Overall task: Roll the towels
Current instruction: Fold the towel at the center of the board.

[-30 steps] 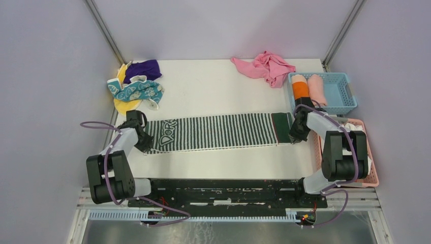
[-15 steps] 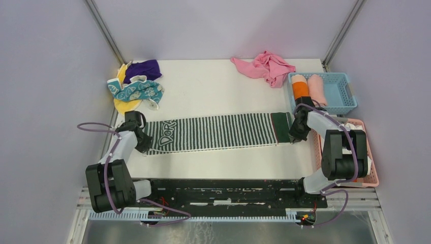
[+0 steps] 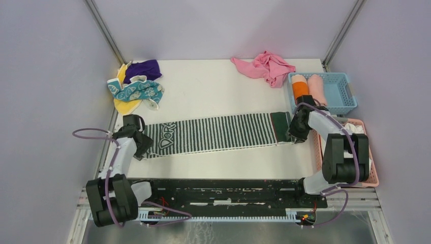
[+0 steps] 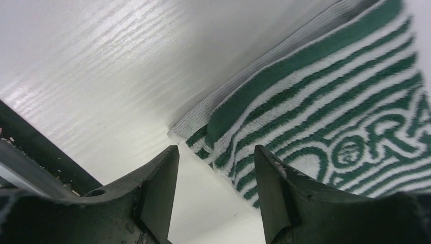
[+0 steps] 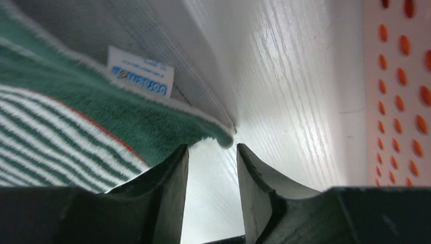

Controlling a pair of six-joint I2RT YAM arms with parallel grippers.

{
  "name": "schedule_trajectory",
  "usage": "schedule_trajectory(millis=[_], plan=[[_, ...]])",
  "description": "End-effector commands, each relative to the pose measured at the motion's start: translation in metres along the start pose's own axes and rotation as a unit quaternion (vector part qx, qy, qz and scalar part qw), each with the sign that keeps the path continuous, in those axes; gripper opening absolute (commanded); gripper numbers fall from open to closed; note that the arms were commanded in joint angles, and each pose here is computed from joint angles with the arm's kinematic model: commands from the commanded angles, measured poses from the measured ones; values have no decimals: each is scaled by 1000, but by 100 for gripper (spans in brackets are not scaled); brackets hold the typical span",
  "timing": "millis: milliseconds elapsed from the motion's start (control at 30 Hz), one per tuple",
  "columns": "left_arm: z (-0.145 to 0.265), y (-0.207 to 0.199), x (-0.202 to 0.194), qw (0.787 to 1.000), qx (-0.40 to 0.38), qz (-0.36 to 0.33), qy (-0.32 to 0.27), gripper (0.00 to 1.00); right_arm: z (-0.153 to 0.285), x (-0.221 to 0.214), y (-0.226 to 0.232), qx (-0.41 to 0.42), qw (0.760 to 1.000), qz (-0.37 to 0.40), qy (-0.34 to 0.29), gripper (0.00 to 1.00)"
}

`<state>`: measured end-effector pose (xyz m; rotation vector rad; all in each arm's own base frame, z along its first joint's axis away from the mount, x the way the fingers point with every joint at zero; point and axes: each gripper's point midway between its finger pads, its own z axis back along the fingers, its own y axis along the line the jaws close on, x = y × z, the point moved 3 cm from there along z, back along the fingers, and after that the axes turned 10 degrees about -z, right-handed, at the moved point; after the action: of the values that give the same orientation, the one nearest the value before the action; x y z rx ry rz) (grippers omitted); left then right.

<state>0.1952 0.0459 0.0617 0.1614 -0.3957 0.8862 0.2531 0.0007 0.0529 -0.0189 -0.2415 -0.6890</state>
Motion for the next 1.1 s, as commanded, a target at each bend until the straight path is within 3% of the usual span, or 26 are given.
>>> schedule_trajectory(millis=[0,200,433,600,733,867,1067], plan=[[38,-2,32,997,-21,19,-69,65,51,29,12,39,997,6,-65,51],[85,-21,58,988,-101,3,-116,69,91,39,29,114,988,33,-101,60],[61,-58,34,980,-191,-32,-34,60,87,17,77,223,969,89,-62,61],[25,-56,8,985,-168,-36,17,56,54,-6,98,230,966,117,4,58],[2,-30,-17,994,-96,-17,48,53,35,-13,98,219,969,113,25,57],[5,-10,-14,999,-43,17,19,53,28,-12,94,206,971,118,21,57],[25,-5,3,998,-36,48,-27,57,18,-13,90,186,975,120,29,57]])
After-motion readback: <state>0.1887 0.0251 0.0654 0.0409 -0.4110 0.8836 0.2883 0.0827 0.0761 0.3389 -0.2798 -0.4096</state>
